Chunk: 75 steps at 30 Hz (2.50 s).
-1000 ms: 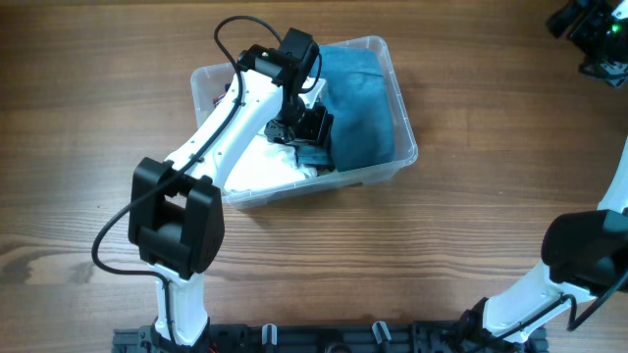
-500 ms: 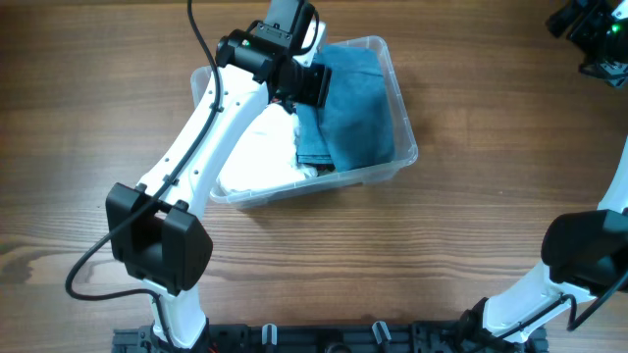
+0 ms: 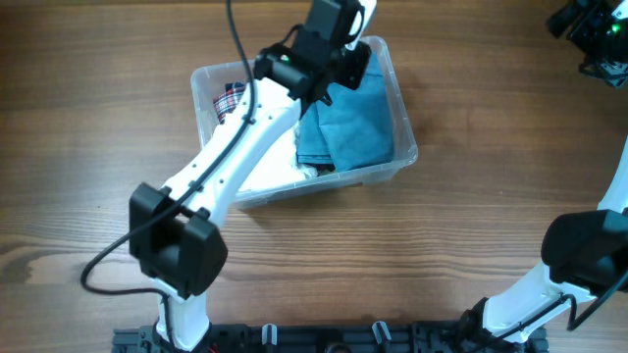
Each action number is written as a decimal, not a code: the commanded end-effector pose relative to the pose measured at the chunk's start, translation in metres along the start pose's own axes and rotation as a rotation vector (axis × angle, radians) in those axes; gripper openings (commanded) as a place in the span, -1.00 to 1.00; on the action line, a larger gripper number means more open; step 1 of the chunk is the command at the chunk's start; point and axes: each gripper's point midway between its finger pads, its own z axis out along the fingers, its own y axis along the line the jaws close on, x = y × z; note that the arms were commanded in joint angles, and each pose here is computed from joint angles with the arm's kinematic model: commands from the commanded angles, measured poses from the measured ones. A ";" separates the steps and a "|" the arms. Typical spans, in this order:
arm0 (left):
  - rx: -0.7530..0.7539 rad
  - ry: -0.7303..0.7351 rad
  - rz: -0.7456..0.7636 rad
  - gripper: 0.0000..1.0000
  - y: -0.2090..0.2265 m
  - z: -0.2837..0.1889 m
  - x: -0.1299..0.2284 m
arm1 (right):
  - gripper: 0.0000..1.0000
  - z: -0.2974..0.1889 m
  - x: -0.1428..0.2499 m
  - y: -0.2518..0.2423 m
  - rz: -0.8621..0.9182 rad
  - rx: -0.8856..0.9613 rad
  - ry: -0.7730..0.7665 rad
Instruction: Pack container
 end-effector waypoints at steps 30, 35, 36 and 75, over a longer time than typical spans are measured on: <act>-0.032 0.313 -0.218 -0.30 0.026 -0.049 0.068 | 0.99 0.007 0.000 -0.003 0.009 0.012 0.009; 0.052 0.455 -0.252 -0.34 0.007 -0.109 0.096 | 0.99 0.007 0.000 -0.003 0.009 0.012 0.009; 0.051 0.476 -0.247 -0.33 0.005 -0.117 0.101 | 1.00 0.007 0.000 -0.003 0.009 0.012 0.009; -0.155 0.776 -0.168 -0.24 0.036 -0.076 0.251 | 0.99 0.007 0.000 -0.003 0.009 0.012 0.009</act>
